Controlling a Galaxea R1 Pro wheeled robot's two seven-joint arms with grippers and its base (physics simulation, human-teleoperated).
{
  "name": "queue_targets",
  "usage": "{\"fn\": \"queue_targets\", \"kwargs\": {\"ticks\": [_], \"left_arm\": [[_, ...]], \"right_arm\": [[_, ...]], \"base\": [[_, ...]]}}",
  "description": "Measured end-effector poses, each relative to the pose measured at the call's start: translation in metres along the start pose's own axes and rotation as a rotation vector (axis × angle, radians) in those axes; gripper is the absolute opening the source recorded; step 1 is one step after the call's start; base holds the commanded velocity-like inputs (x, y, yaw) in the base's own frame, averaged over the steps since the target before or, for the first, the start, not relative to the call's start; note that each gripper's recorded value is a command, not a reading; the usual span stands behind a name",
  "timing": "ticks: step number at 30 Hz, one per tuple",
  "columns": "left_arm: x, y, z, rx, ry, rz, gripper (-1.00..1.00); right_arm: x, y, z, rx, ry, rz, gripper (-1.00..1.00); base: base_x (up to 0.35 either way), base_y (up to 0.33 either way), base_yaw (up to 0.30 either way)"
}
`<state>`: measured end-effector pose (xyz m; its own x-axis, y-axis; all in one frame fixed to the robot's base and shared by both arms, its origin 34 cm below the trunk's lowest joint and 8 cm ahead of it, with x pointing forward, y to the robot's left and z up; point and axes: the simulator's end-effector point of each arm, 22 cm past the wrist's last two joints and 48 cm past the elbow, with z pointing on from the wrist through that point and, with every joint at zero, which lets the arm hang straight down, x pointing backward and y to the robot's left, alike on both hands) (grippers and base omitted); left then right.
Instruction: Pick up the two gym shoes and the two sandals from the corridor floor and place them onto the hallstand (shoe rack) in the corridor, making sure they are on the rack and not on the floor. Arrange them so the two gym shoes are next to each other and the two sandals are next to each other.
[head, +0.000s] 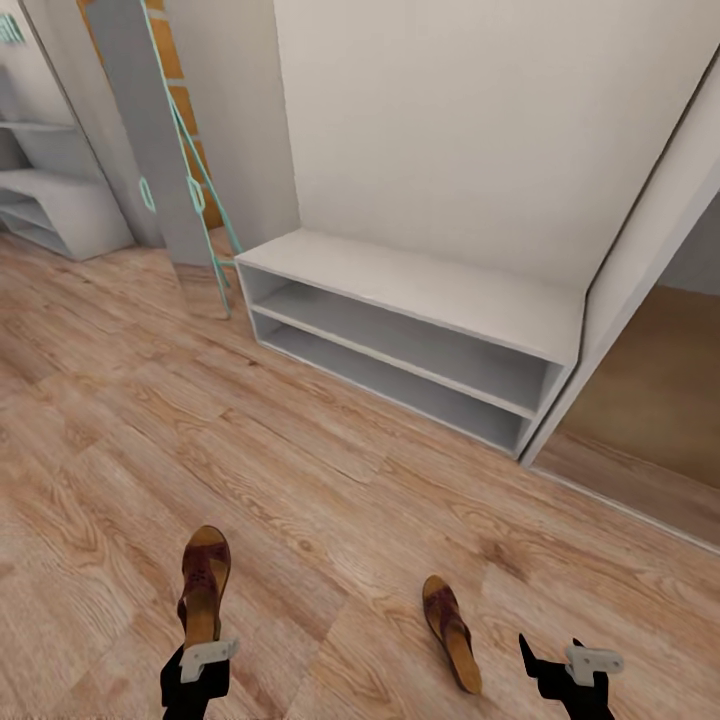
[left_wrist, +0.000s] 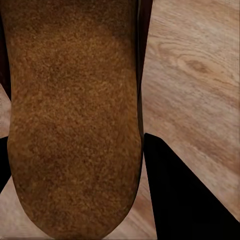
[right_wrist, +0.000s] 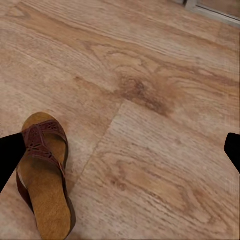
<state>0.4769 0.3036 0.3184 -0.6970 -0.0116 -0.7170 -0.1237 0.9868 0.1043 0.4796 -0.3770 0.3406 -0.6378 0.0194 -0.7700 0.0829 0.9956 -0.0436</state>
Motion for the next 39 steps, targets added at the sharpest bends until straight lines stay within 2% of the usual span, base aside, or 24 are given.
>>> {"fn": "queue_targets", "kwargs": {"ticks": [21, 26, 29, 32, 34, 35, 36, 39], "left_arm": [[-0.004, 0.001, 0.002, -0.001, -0.006, -0.002, -1.00], [-0.010, 0.003, 0.007, -0.001, -0.008, 0.003, -1.00], [-0.033, 0.002, 0.018, 0.001, -0.038, 0.002, -1.00], [-0.061, -0.002, 0.034, 0.006, -0.057, 0.000, -1.00], [-0.080, -0.009, 0.047, 0.016, -0.038, 0.002, -1.00], [-0.090, -0.021, 0.061, 0.028, 0.024, -0.002, -1.00], [-0.136, -0.025, 0.071, 0.032, -0.052, -0.006, -1.00], [-0.138, -0.027, 0.073, 0.032, -0.046, -0.010, -1.00]], "right_arm": [[-0.001, 0.000, 0.000, 0.000, -0.001, 0.000, 1.00], [-0.002, -0.002, 0.001, 0.000, -0.002, -0.004, 1.00], [-0.008, 0.000, 0.004, -0.013, -0.005, -0.035, 1.00], [-0.017, 0.008, 0.013, -0.043, 0.009, -0.088, 1.00], [-0.034, 0.012, 0.029, -0.055, 0.050, -0.127, 1.00], [-0.056, 0.022, 0.049, -0.048, 0.142, -0.129, 1.00], [-0.090, 0.028, 0.064, -0.048, 0.123, -0.126, 1.00], [-0.101, 0.032, 0.067, -0.054, 0.129, -0.143, 1.00]], "base": [[-0.059, -0.043, 0.008], [0.000, 0.000, 0.000], [0.000, 0.000, 0.000], [0.000, 0.000, 0.000], [0.000, 0.000, 0.000], [0.000, 0.000, 0.000], [0.000, 0.000, 0.000], [0.000, 0.000, 0.000]]}}
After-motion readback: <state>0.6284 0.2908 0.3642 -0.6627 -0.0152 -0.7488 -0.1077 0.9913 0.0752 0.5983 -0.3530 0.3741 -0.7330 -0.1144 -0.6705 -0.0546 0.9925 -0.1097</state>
